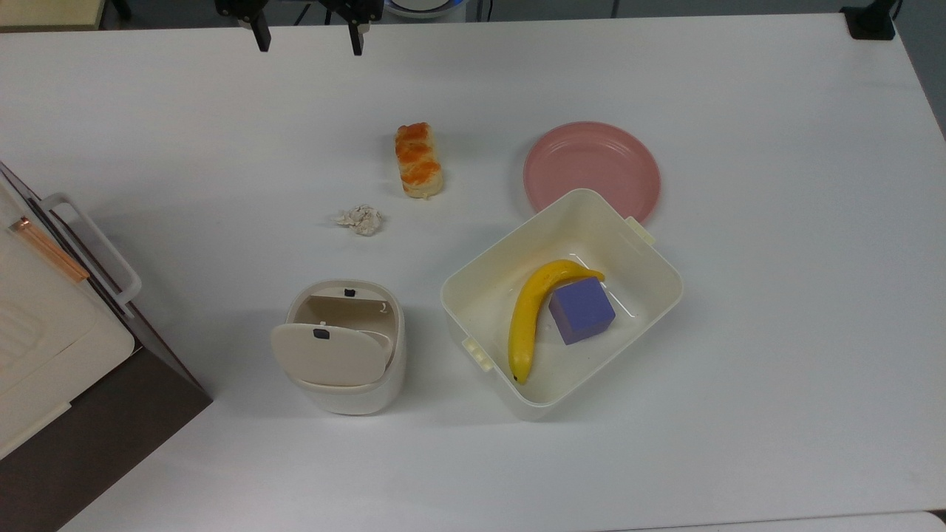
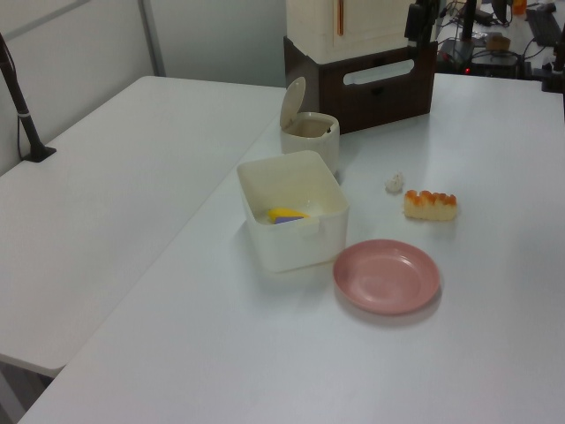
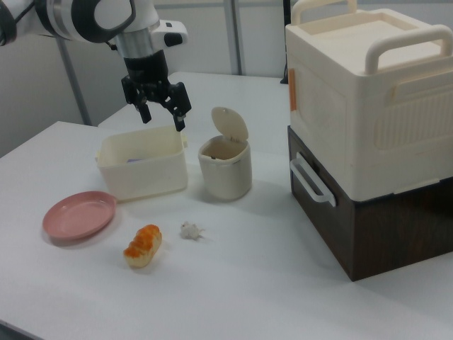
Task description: Open the trash can
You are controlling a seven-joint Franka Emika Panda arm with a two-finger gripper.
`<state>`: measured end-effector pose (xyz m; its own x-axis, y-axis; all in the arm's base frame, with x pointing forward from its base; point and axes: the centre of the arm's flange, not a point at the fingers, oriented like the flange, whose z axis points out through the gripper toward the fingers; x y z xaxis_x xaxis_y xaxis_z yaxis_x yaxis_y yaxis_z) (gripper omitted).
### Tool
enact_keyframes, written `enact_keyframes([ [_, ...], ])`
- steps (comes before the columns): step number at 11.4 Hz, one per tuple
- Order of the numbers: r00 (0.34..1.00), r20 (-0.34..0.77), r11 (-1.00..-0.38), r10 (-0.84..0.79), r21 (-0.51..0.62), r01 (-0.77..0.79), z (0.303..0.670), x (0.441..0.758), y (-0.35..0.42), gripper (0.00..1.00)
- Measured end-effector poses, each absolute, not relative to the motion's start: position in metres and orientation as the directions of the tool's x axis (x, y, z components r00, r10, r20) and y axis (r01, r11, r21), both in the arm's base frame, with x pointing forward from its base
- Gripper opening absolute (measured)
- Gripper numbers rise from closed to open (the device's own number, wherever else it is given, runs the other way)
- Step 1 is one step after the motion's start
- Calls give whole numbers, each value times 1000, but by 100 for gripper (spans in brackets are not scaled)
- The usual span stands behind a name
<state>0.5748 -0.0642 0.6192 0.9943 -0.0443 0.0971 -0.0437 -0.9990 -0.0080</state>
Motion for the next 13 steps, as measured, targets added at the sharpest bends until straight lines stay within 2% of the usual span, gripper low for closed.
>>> enact_keyframes([
  [4, 993, 108, -999, -36, -7, -35, 620, 576, -60, 100],
  [8, 997, 63, -999, -35, -15, -34, 613, 573, -58, 100],
  [13, 997, 58, -999, -46, -24, -44, 610, 572, -60, 100],
])
